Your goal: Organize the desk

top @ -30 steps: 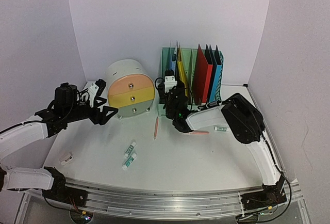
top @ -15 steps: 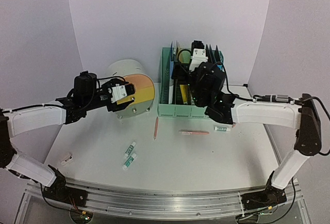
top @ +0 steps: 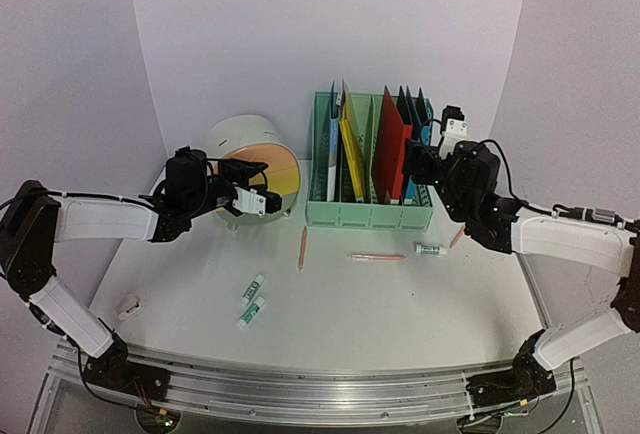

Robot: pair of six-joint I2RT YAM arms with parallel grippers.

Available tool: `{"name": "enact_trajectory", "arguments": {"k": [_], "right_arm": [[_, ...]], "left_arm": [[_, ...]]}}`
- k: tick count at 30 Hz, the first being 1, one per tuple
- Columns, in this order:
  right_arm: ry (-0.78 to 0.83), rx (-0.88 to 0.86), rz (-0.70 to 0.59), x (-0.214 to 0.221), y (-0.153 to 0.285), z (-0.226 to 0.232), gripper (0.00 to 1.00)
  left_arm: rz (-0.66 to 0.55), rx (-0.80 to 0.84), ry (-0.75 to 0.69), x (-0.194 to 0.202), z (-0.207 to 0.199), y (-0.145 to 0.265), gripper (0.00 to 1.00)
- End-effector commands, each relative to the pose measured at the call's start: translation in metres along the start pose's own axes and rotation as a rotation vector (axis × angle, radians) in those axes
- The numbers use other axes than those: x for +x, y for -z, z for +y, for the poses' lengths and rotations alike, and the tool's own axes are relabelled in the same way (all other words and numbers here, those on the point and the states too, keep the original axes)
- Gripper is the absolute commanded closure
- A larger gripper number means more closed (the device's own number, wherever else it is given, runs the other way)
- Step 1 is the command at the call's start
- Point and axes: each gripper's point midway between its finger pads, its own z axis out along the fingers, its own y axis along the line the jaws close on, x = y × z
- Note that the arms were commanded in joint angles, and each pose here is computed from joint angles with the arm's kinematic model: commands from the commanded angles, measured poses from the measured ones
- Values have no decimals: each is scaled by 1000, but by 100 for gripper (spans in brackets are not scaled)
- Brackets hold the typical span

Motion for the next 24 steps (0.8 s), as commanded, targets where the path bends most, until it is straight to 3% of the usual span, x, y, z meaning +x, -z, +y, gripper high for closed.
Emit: {"name": "enact_trajectory", "arguments": {"k": [1, 6, 24], "right_arm": [[-25, -31, -31, -15, 10, -1, 14], [7, -32, -43, -23, 6, 1, 14], [13, -68, -58, -32, 8, 7, 13]], "left_arm": [[57, -96, -62, 15, 25, -6, 52], [93, -54, -50, 30, 12, -10, 54], [133, -88, -44, 50, 23, -20, 58]]}}
